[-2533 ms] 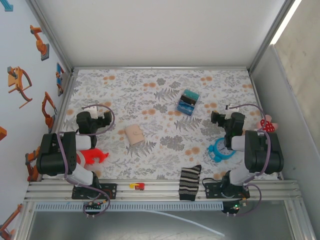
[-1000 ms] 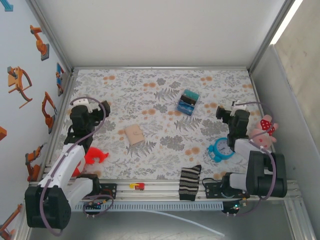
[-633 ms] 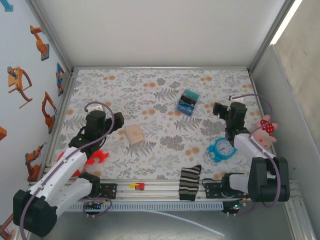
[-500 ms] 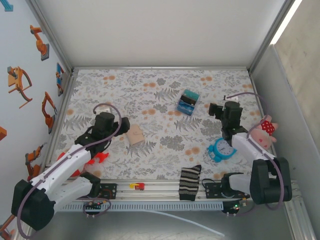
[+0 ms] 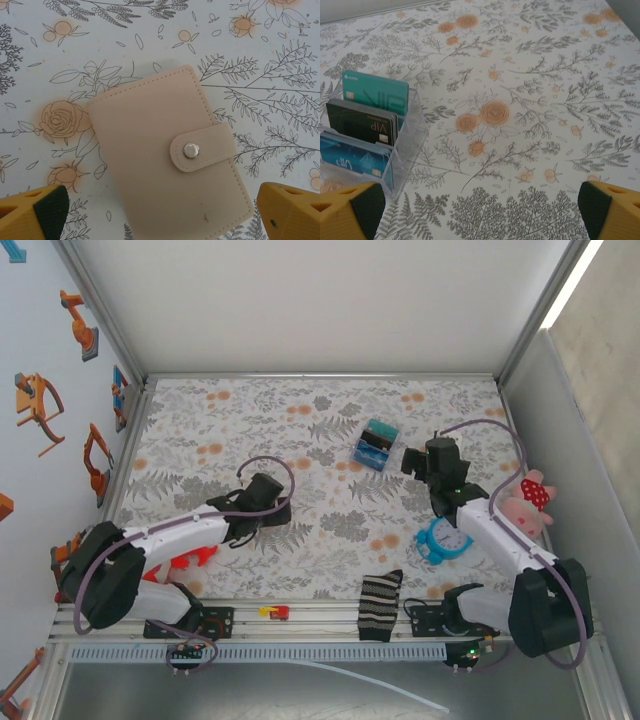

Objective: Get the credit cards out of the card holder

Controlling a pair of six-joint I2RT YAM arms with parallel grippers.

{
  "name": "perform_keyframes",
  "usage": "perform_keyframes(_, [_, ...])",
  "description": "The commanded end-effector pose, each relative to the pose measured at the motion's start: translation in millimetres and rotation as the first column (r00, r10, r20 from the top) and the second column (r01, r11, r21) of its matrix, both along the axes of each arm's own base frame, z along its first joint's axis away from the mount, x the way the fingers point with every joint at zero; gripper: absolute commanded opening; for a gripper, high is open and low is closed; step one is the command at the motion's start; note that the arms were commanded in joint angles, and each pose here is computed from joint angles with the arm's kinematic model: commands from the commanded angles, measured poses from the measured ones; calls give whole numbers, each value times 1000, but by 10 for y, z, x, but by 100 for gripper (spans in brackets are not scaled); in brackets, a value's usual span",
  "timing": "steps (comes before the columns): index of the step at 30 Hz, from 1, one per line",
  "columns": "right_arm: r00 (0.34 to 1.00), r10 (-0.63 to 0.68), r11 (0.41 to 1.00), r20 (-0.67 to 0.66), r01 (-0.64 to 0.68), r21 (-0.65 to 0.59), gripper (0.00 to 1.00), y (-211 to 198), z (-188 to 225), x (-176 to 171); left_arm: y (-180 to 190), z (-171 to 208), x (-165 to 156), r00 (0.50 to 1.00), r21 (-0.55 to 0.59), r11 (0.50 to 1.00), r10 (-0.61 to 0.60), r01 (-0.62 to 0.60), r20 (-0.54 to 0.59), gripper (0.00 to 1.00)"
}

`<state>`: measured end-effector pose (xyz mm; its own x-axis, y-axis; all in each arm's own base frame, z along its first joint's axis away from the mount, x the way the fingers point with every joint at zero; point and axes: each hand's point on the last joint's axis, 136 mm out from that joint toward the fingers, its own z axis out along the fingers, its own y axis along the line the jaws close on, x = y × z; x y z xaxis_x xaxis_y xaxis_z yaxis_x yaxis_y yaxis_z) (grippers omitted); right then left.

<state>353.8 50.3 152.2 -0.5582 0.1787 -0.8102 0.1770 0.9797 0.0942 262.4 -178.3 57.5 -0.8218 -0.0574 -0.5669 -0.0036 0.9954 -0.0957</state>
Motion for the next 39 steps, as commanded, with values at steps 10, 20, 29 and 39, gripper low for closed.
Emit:
perform_keyframes(10, [999,6,996,-34,-3,85,100,143,-38,-224,-67,-145,182,998,72,996,58,-57,-14,97])
perform_keyframes(20, [999,29,995,-26,-26,96,99,218,-46,-208,-98,-326,185,996,109,993,62,-54,-70,97])
perform_keyframes(29, [999,32,994,-33,-28,103,100,239,-76,-211,5,-417,92,992,154,987,63,-46,-106,97])
perform_keyframes(39, [999,34,991,-34,-29,132,99,279,-79,-216,-118,-420,96,995,112,994,0,12,-104,86])
